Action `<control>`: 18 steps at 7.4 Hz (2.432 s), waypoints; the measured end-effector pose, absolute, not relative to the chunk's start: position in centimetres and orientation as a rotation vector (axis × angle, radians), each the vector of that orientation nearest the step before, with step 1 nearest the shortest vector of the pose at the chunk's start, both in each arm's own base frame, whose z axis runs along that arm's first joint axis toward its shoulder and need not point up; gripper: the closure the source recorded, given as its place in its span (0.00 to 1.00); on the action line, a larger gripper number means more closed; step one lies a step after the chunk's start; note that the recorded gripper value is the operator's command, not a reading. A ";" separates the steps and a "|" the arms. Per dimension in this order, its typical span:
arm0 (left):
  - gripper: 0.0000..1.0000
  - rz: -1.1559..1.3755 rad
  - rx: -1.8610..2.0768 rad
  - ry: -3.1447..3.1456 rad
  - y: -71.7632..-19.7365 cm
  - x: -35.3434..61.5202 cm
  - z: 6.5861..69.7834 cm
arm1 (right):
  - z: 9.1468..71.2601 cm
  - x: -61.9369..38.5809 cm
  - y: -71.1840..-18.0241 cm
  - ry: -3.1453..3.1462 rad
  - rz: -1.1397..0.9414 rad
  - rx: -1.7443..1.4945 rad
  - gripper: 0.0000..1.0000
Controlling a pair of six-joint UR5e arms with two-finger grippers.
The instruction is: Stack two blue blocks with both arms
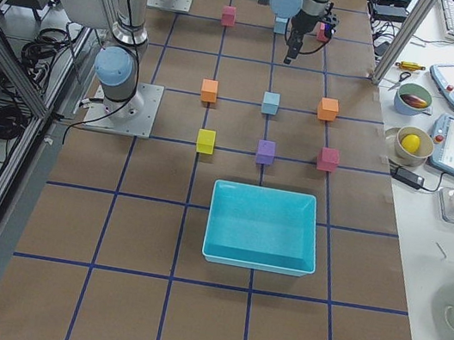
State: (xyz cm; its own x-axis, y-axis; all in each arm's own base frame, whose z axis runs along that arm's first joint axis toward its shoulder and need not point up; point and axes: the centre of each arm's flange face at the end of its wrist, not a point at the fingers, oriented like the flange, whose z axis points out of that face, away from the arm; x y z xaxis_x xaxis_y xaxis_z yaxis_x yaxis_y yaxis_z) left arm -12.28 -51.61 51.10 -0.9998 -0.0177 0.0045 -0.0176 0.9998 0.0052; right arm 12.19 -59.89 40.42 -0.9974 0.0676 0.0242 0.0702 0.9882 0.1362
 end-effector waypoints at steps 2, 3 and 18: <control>0.00 -0.070 0.041 -3.132 -51.8 -12.3 48.2 | 33.5 12.2 -61.0 -3.109 -0.242 -0.100 0.00; 0.00 -0.052 0.039 -3.129 -52.9 -12.3 46.1 | 30.7 12.2 -60.7 -3.109 -0.250 -0.100 0.00; 0.00 -0.194 0.028 -3.117 -60.5 -12.4 19.7 | 26.0 16.0 -63.6 -3.152 -0.091 -0.222 1.00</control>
